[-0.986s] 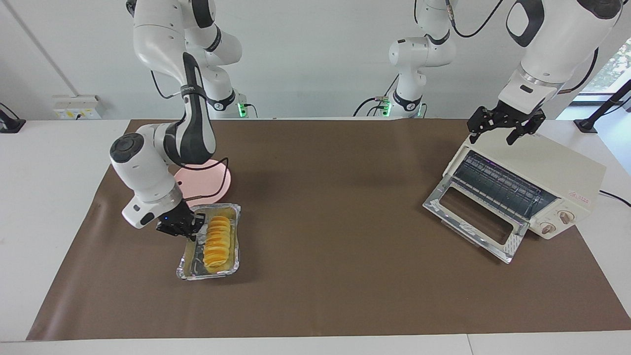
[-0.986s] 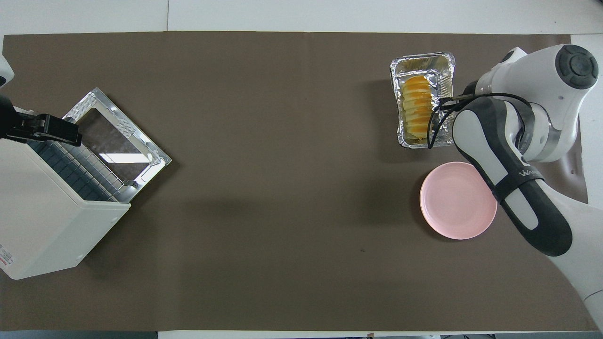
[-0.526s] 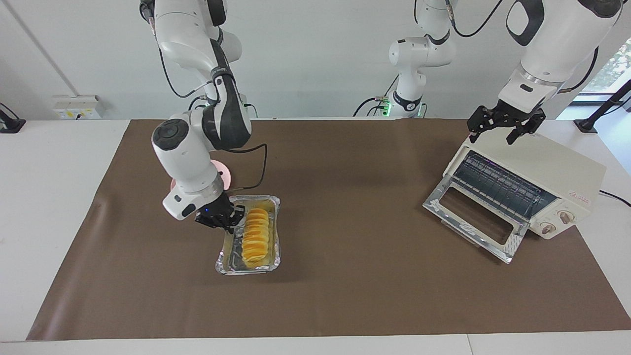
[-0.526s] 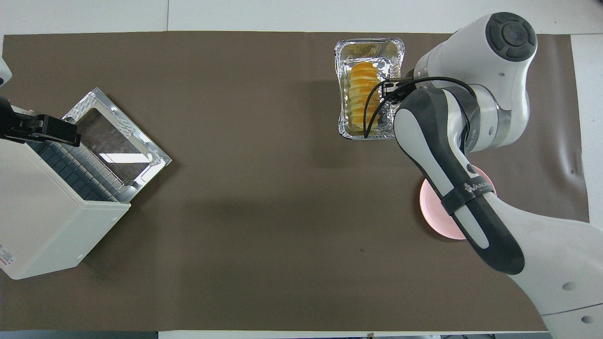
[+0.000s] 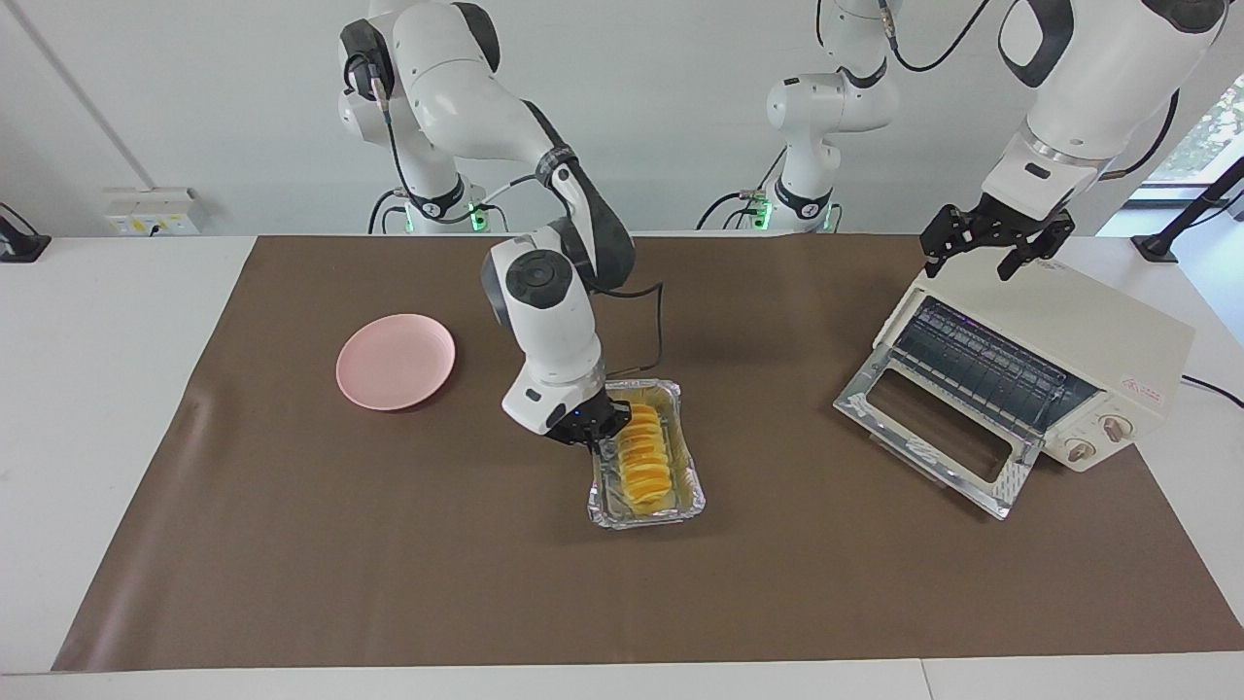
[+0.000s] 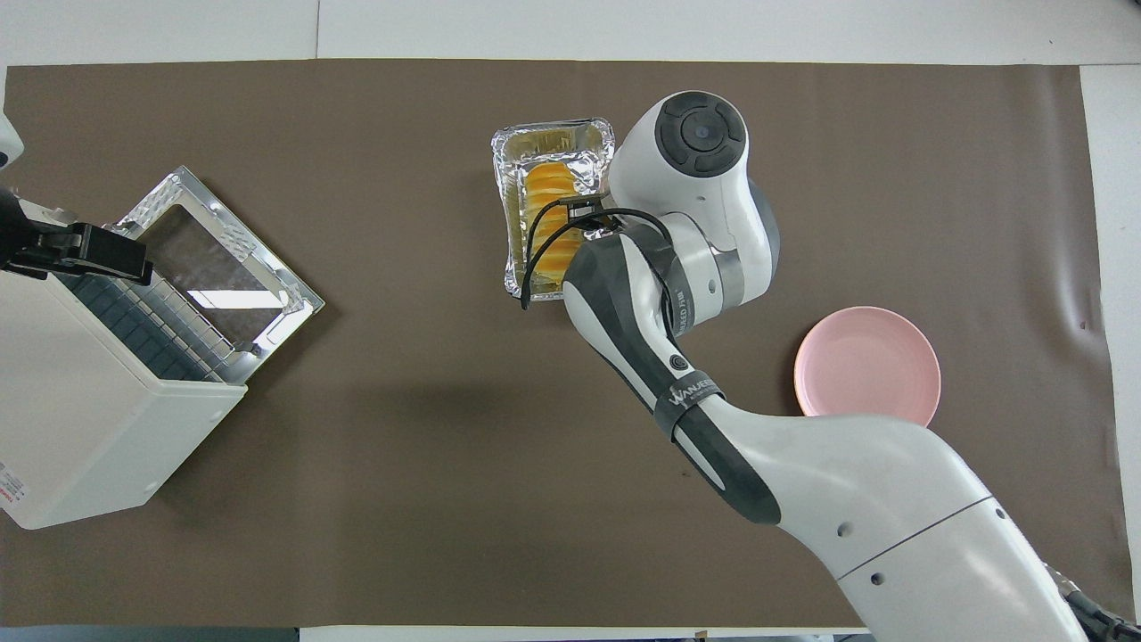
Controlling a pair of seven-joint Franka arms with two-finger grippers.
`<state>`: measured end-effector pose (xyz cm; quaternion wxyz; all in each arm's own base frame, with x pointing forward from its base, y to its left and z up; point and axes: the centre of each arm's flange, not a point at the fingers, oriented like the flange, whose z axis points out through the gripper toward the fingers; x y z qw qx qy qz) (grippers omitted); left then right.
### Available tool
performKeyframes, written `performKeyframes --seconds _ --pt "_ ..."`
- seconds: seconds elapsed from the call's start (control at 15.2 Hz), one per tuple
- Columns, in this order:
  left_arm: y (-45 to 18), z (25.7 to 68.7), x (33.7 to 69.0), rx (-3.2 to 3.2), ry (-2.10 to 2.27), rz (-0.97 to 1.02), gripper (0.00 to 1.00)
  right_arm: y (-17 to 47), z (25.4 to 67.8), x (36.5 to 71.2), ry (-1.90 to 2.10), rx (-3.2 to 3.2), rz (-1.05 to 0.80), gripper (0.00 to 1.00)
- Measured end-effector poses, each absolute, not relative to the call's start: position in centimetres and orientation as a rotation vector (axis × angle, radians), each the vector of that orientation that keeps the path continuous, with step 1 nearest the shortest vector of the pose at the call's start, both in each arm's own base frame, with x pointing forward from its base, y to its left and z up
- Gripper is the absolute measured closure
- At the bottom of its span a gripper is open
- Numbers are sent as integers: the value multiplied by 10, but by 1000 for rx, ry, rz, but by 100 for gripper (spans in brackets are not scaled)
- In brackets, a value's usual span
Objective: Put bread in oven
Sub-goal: 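Slide the foil tray toward the toaster oven with the right gripper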
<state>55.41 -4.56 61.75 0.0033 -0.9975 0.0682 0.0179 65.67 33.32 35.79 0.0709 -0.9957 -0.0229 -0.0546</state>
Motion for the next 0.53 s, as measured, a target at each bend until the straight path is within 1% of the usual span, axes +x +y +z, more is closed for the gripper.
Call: performKeyframes --seconds 0.2,0.46,0.53 --pt "-46 616 554 -3130 162 61 0 348 343 654 -53 -2992 -173 98" --pt "-46 616 554 -3131 114 62 0 351 335 652 -22 -2997 -155 98" --pt "-46 616 554 -3131 111 62 0 354 333 650 -26 -2999 -149 95"
